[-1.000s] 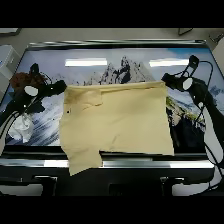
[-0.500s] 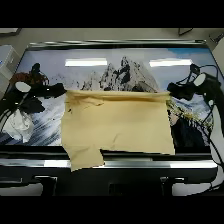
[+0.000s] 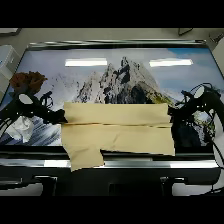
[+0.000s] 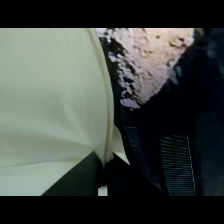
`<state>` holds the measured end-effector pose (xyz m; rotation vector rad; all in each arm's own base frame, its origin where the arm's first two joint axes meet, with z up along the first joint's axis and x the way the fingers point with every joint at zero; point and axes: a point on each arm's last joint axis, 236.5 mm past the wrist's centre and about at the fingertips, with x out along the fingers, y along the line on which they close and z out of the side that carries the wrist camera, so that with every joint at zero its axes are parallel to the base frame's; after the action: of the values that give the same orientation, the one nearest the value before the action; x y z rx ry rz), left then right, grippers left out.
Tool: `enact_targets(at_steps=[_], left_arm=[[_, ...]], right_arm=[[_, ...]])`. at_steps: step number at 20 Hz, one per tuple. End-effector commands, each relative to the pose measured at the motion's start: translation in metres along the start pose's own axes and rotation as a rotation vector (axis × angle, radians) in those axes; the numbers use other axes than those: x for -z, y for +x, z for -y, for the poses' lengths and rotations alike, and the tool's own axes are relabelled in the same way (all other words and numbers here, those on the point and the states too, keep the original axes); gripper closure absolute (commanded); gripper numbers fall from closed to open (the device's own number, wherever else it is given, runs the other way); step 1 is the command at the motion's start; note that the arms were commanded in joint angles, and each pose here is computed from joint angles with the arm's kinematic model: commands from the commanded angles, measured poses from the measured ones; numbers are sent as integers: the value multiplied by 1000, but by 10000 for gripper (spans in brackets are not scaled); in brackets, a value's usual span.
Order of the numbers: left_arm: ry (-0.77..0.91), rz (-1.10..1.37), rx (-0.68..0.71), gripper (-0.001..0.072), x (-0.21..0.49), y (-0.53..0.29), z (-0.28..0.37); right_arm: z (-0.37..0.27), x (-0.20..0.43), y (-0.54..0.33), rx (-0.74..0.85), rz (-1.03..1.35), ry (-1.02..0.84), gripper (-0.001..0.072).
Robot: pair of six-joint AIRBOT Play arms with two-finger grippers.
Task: Fold the clothes and pants, and hang the long-sleeved shirts on hangers.
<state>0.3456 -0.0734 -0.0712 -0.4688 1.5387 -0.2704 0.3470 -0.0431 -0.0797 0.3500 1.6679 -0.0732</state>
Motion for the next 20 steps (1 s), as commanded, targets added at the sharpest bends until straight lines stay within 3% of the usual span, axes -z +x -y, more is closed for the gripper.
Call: enact_targets(at_steps=[1, 2, 4, 5, 9, 14, 17, 20], left_arm=[[-12, -46, -5, 679, 15, 7, -6], [-14, -47, -3, 613, 15, 5, -6], [-23, -62, 10, 131, 14, -10, -7], [-12, -76, 22, 99, 16, -25, -7], [-18, -128, 57, 110, 61, -56, -23], [-85, -240, 147, 114, 172, -1, -26], [-131, -226, 271, 115, 190, 24, -2], [-117, -227, 269, 125, 197, 40, 6]], right_arm=[[-1, 12, 7, -11, -43, 8, 662], [-1, 12, 5, -11, -43, 7, 560], [-2, 12, -16, -1, -44, -4, 278], [3, 15, -31, 27, -52, -31, 162], [36, 40, -58, 59, -61, 82, 137], [64, 103, -33, 31, -172, 190, 137], [65, 109, -32, 36, -149, 192, 140], [64, 110, -33, 34, -151, 191, 141]])
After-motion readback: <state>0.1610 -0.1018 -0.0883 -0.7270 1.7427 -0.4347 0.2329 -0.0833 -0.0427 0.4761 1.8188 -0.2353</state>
